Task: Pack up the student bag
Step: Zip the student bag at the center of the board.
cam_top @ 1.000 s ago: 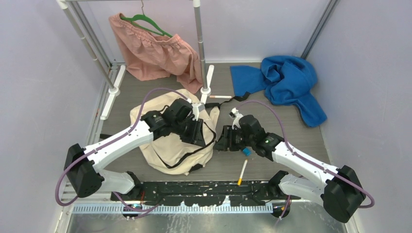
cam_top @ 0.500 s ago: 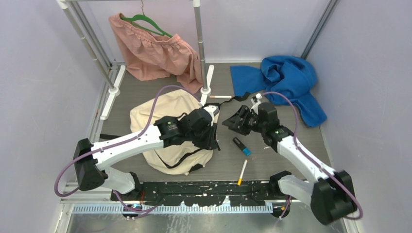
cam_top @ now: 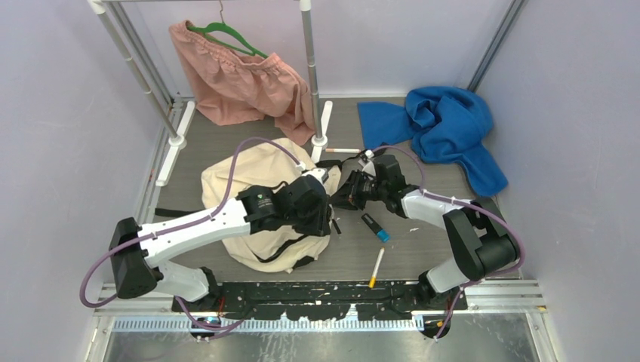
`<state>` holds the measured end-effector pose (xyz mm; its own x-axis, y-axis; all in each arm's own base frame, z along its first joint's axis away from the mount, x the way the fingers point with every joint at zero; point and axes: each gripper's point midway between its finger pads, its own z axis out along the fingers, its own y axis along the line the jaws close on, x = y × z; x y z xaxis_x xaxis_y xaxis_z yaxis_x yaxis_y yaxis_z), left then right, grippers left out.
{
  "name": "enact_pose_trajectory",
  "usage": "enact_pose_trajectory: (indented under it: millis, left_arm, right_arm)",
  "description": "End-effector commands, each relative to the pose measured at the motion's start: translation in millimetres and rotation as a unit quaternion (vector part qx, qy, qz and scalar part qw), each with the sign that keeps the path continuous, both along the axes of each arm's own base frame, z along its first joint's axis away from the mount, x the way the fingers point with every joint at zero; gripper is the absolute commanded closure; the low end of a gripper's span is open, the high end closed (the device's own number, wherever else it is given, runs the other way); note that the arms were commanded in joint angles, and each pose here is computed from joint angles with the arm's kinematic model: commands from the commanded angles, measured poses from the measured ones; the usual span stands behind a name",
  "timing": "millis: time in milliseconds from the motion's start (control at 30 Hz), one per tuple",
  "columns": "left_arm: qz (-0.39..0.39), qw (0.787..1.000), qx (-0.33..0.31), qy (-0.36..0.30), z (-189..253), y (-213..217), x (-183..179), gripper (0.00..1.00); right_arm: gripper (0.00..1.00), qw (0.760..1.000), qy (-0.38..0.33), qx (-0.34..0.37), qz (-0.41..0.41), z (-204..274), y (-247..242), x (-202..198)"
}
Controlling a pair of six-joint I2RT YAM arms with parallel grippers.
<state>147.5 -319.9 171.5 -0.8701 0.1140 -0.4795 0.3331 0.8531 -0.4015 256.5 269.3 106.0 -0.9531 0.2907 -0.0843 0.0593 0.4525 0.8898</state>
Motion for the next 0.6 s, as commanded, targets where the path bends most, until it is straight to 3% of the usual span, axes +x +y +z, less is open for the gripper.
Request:
enact_pose_trajectory:
  millis: [0,167,300,367,567]
  left_arm:
    - [-0.008,0.999,-0.033,0.005,14.2,-17.9,-18.8,0.63]
    - [0.023,0.999,-0.035,0.011,-1.4,-35.4,-17.3,0.63]
    - [0.066,0.996,-0.055,-0.013,-1.0,-42.7,-0.3,0.46]
    - [0.088,0.994,-0.063,-0.022,-1.2,-47.0,8.1,0.44]
    - [0.147,0.987,-0.05,-0.039,-20.5,-55.0,27.5,0.51]
  right_arm:
    - [0.85,0.998,-0.044,0.036,0.033,25.6,12.5,-1.6]
    - [0.99,0.997,-0.048,0.041,0.033,25.5,12.1,-4.5]
    - [0.99,0.997,-0.05,0.047,0.035,25.0,12.4,-6.9]
    - [0.99,0.997,-0.049,0.048,0.037,24.2,13.1,-8.0]
    - [0.99,0.996,-0.051,0.055,0.042,26.0,14.9,-9.0]
